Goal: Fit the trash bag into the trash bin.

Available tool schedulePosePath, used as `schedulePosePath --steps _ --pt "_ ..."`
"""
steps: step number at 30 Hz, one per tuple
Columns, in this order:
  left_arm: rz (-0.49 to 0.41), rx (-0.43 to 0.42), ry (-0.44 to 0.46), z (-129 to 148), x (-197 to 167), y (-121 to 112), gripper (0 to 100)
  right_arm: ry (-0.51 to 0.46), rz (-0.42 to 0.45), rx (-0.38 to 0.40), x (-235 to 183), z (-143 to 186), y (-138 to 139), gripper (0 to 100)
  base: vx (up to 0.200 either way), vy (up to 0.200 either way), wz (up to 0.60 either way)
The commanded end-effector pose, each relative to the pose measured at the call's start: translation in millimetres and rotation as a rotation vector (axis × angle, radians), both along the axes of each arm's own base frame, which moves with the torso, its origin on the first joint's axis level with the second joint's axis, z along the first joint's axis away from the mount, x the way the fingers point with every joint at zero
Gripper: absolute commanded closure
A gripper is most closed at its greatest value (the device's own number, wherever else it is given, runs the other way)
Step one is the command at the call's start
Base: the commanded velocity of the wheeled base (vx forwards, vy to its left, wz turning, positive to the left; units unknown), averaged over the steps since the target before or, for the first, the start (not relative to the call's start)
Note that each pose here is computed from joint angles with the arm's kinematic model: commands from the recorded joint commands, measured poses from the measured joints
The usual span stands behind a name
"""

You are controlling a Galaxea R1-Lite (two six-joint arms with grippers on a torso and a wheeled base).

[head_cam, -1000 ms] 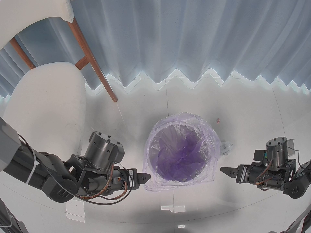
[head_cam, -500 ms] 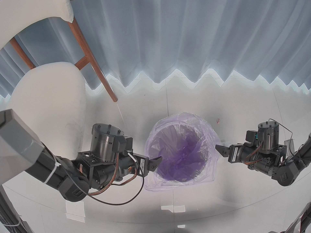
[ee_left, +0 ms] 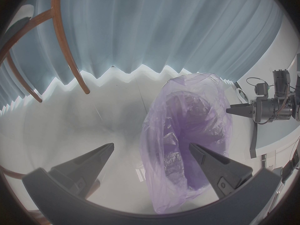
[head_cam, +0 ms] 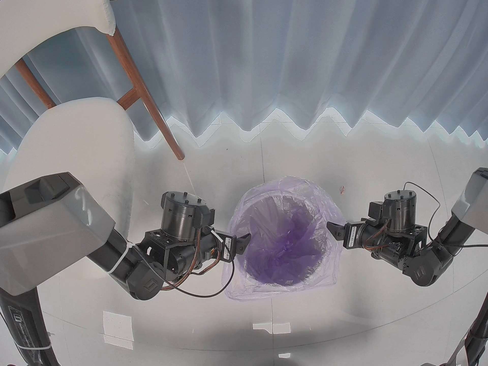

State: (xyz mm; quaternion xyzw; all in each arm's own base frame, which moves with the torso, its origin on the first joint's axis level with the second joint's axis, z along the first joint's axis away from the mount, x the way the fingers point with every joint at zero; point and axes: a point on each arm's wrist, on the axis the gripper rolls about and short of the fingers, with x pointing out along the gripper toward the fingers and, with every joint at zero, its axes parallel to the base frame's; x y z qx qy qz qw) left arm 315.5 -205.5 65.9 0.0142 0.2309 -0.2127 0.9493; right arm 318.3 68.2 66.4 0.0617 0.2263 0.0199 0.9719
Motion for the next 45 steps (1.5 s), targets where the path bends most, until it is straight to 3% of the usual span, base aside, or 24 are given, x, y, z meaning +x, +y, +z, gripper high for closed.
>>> schedulePosePath --steps 1,14,15,32,41,42,45 --pt "0.016 0.01 0.017 -10 7 2 0 0.018 0.004 -0.006 9 -11 4 0 0.0 0.0 0.0" --pt "0.055 -0.016 0.003 -10 21 2 0 -0.003 -0.002 0.0 12 -17 5 0 0.0 0.0 0.0" --pt "0.064 -0.021 0.001 -9 21 2 0 -0.008 -0.004 0.001 11 -17 4 100 0.0 0.0 0.0" --pt "0.136 -0.036 -0.02 1 31 24 0 -0.085 -0.049 0.015 20 -6 -11 100 0.0 0.0 0.0" --pt "0.124 -0.026 -0.011 -4 29 18 0 -0.094 -0.047 0.017 20 -5 -10 100 0.0 0.0 0.0" --pt "0.133 -0.025 -0.011 -5 30 20 100 -0.095 -0.047 0.017 20 -5 -10 100 0.0 0.0 0.0" --pt "0.143 -0.019 -0.002 -9 33 23 100 -0.098 -0.05 0.02 20 -4 -10 100 0.0 0.0 0.0"
